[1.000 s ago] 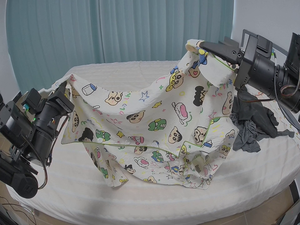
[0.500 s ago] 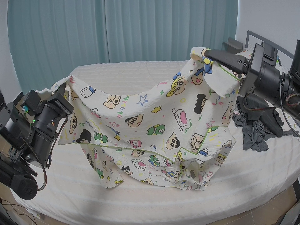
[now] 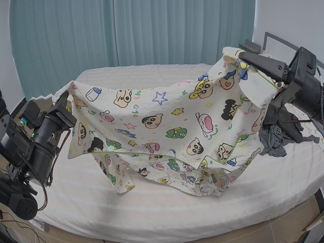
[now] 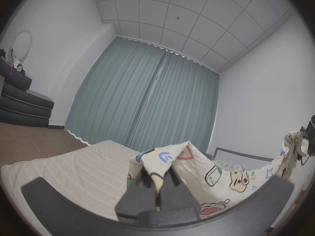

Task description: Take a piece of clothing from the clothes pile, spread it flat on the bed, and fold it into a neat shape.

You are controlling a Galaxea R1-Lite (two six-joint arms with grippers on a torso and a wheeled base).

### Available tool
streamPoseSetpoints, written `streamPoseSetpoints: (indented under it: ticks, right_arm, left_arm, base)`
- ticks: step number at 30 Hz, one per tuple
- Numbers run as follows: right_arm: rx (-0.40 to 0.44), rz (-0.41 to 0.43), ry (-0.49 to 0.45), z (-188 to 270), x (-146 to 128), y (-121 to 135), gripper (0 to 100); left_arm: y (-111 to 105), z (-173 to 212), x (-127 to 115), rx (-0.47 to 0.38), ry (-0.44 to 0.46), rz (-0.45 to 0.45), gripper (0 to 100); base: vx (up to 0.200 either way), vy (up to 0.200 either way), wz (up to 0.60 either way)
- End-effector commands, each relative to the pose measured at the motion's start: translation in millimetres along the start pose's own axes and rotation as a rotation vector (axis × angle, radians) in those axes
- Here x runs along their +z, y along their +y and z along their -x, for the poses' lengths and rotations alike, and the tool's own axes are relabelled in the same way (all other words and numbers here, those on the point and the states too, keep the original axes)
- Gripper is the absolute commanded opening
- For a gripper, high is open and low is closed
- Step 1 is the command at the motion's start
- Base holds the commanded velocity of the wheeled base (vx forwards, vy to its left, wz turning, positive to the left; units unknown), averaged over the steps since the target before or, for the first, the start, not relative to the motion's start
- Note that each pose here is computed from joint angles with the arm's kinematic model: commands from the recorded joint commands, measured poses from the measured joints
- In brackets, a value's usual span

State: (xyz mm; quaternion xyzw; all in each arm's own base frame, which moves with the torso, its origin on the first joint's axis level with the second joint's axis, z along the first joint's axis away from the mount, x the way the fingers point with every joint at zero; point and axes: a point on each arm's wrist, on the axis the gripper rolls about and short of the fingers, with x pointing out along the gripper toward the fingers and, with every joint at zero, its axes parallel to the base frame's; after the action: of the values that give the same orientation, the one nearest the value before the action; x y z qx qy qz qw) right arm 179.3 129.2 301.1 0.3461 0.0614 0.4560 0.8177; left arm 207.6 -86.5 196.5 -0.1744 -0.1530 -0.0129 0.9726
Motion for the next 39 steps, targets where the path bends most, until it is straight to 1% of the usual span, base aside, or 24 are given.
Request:
streamPoseSetpoints:
  ticks: [1, 5, 15, 17, 22, 24, 26, 27, 29, 31, 35, 39]
  right_arm:
    - [0.048, 0.014, -0.030, 14, 6, 17, 0]
    - [0.077, 0.015, -0.026, 22, 3, 25, 0]
    - [0.102, 0.034, -0.042, 32, 5, 33, 0]
    - [0.102, 0.034, -0.042, 32, 5, 33, 0]
    - [0.079, 0.027, -0.031, 29, 3, 28, 0]
    - [0.036, 0.018, -0.016, 25, -2, 16, 0]
    - [0.010, 0.009, 0.003, 23, -7, 8, 0]
    - [0.008, 0.008, 0.005, 23, -7, 8, 0]
    - [-0.071, -0.010, 0.038, 15, -16, -15, 0]
    - [-0.118, -0.020, 0.050, 13, -19, -29, 0]
    - [-0.201, -0.040, 0.066, 6, -24, -55, 0]
    - [-0.228, -0.032, 0.035, -4, -23, -78, 0]
  left_arm:
    - [0, 3, 8, -0.005, -0.030, 0.015, 0]
    - [0, 6, 14, -0.008, -0.045, 0.022, 0]
    - [1, 14, 28, -0.016, -0.091, 0.044, 0]
    - [2, 15, 29, -0.016, -0.091, 0.044, 0]
    - [6, 22, 20, -0.010, -0.048, 0.024, 0]
    - [11, 27, 12, -0.004, -0.004, 0.004, 0]
    - [13, 28, 4, 0.003, 0.030, -0.007, 0]
    - [13, 28, 4, 0.003, 0.030, -0.007, 0]
    - [17, 28, -13, 0.022, 0.096, -0.039, 0]
    - [18, 27, -22, 0.029, 0.136, -0.055, 0]
    - [19, 24, -33, 0.040, 0.170, -0.040, 0]
    - [17, 16, -43, 0.049, 0.194, -0.051, 0]
  base:
    - [-0.200, 0.000, 0.00]
    - [-0.200, 0.000, 0.00]
    - [0.000, 0.000, 0.00]
    - [0.000, 0.000, 0.00]
    - [0.000, 0.000, 0.00]
    - [0.000, 0.000, 0.00]
    - [0.000, 0.000, 0.00]
    - [0.000, 0.000, 0.00]
    - [0.000, 0.000, 0.00]
    - [0.000, 0.000, 0.00]
    - [0.000, 0.000, 0.00]
    - [0.050, 0.000, 0.00]
